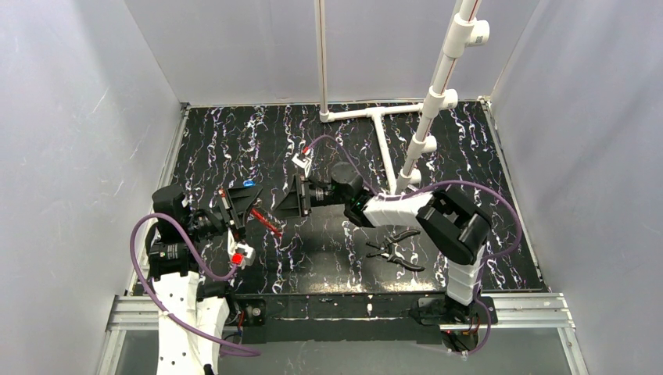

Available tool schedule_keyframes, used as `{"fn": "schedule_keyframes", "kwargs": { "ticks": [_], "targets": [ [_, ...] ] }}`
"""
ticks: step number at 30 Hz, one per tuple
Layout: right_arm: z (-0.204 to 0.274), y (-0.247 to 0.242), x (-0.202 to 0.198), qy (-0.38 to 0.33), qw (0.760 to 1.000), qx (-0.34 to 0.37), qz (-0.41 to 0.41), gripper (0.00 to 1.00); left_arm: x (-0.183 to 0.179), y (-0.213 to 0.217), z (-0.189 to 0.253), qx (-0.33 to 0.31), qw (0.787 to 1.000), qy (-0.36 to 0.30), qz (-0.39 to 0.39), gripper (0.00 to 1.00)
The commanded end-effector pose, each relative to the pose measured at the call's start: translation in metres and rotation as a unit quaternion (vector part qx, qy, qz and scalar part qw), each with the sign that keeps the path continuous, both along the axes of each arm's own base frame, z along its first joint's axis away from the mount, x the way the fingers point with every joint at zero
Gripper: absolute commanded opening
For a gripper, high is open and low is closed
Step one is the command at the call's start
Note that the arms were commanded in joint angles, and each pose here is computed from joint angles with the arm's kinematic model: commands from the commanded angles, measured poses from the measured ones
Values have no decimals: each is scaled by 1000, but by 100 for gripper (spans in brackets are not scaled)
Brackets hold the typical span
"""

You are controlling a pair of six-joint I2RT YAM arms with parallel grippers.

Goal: Remove the keys from the keyring

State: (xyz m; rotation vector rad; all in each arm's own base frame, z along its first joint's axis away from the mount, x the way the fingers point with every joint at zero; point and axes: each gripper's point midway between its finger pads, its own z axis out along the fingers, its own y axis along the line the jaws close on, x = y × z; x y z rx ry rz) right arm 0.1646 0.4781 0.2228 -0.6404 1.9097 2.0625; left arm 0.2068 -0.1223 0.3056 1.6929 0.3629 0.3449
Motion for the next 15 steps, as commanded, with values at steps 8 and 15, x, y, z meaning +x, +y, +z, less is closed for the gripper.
{"fn": "schedule_keyframes", "kwargs": {
  "ticks": [8, 15],
  "targets": [
    [47, 15, -26, 45, 993, 102, 50, 76, -12, -10, 15, 4, 997, -70, -44, 0],
    [56, 19, -38, 69, 987, 128, 75, 72, -12, -11, 12, 3, 996, -74, -50, 0]
  ]
}}
